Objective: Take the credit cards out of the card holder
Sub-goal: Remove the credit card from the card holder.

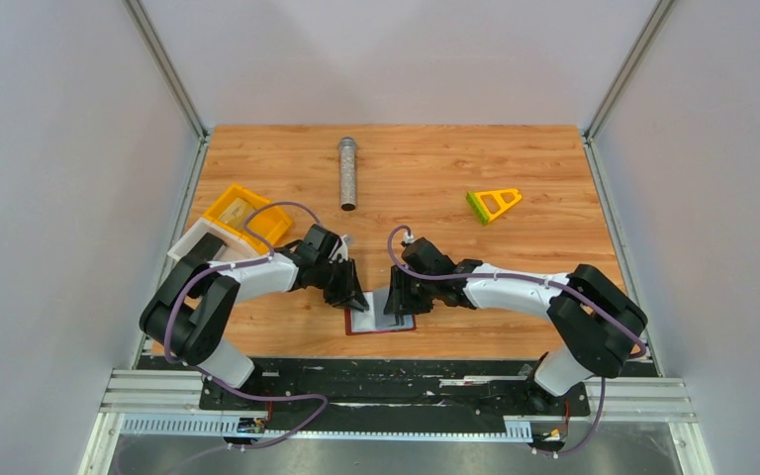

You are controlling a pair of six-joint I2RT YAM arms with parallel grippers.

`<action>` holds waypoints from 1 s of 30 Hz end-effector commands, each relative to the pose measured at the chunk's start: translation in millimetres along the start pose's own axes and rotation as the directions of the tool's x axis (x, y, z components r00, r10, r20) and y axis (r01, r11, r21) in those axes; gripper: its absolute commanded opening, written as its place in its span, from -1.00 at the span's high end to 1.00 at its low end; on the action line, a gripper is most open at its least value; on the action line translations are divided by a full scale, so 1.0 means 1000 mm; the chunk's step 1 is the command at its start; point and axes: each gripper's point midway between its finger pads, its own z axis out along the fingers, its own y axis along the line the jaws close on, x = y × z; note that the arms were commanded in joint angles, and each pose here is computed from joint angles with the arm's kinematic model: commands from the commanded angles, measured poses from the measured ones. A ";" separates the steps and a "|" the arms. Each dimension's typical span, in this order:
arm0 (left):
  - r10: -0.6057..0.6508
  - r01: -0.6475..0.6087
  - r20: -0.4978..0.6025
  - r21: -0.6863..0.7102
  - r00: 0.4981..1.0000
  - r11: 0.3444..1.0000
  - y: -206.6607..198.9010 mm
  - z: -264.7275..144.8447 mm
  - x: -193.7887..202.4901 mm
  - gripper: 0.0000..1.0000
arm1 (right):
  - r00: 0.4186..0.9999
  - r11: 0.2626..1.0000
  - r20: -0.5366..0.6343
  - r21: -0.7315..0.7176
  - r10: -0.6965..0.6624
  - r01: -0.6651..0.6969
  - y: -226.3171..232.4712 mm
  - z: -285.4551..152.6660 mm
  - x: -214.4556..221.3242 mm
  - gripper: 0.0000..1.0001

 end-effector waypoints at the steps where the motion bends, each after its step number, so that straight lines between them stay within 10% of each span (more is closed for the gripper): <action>1: 0.022 -0.023 0.025 0.034 0.999 0.999 -0.009 -0.004 -0.002 0.48 | 1.000 0.999 0.018 -0.037 0.000 0.001 0.011 0.003 -0.009 0.17; 30: 0.018 -0.020 0.032 0.048 0.999 0.999 -0.013 -0.008 -0.002 0.46 | 0.996 0.970 0.058 -0.229 -0.068 0.080 0.059 -0.013 -0.026 0.19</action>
